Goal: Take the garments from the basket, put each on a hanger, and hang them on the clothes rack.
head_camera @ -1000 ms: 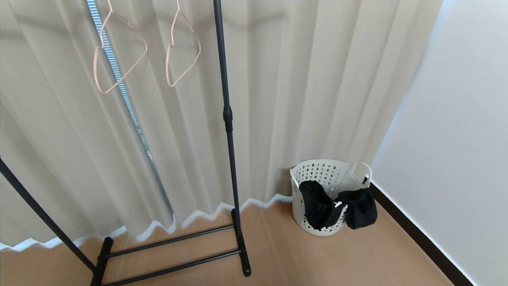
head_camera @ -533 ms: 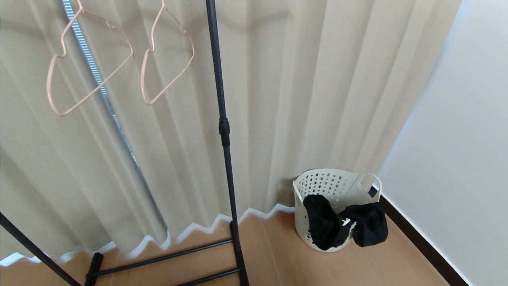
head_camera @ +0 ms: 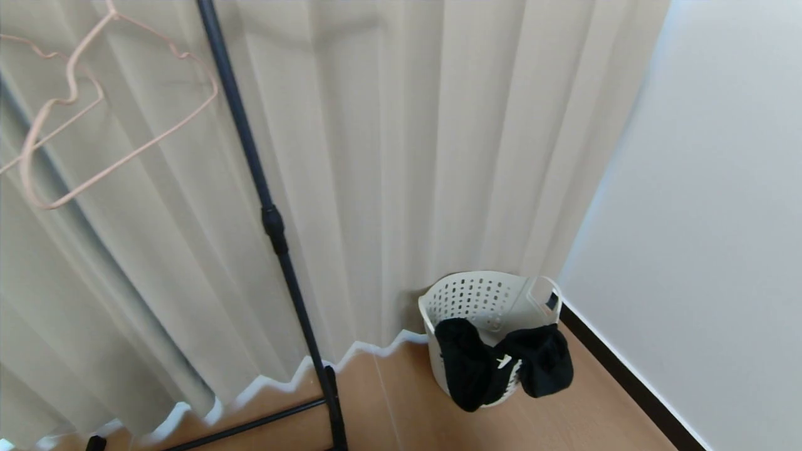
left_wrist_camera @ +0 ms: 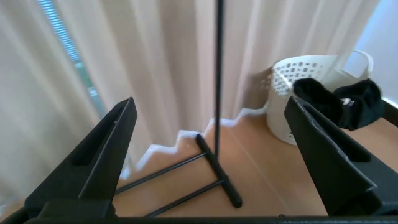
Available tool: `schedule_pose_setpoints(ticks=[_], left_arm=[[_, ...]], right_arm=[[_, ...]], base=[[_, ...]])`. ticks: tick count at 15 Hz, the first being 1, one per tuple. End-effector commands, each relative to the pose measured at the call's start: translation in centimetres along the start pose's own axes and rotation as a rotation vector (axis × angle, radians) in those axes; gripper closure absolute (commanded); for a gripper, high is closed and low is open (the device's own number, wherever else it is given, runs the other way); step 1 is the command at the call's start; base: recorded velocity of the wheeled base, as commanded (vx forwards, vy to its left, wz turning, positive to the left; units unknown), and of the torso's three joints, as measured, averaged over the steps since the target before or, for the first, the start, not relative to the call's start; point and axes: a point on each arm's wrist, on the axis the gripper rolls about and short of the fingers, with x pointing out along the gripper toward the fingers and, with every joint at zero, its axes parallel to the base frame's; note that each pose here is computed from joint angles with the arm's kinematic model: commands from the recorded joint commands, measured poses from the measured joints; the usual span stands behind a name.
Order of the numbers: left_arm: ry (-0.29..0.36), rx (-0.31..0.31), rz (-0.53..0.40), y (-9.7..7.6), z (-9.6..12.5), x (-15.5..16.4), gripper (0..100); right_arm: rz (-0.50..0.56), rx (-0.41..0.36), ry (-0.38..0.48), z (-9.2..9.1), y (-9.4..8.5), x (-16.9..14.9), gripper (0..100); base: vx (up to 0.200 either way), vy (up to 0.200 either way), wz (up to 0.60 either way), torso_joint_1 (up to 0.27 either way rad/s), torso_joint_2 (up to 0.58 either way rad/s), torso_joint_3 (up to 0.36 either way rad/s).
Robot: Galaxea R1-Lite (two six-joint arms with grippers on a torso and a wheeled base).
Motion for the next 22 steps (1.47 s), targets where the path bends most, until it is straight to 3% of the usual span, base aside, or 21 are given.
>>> schedule_pose_setpoints(ticks=[1, 10, 22], left_arm=[[0.001, 0.001, 0.001, 0.01, 0.0, 0.01, 0], [0.0, -0.002, 0.004, 0.0, 0.0, 0.0, 0], [0.002, -0.008, 0.015, 0.03, 0.0, 0.01, 0]], right_arm=[[0.001, 0.0, 0.0, 0.0, 0.0, 0.01, 0], [-0.004, 0.007, -0.001, 0.0, -0.01, -0.01, 0], [-0.003, 0.006, -0.001, 0.0, -0.01, -0.01, 0]], base=[[0.0, 0.0, 0.0, 0.0, 0.0, 0.0], [0.0, 0.0, 0.0, 0.0, 0.0, -0.006], [0.0, 0.0, 0.0, 0.002, 0.0, -0.184]])
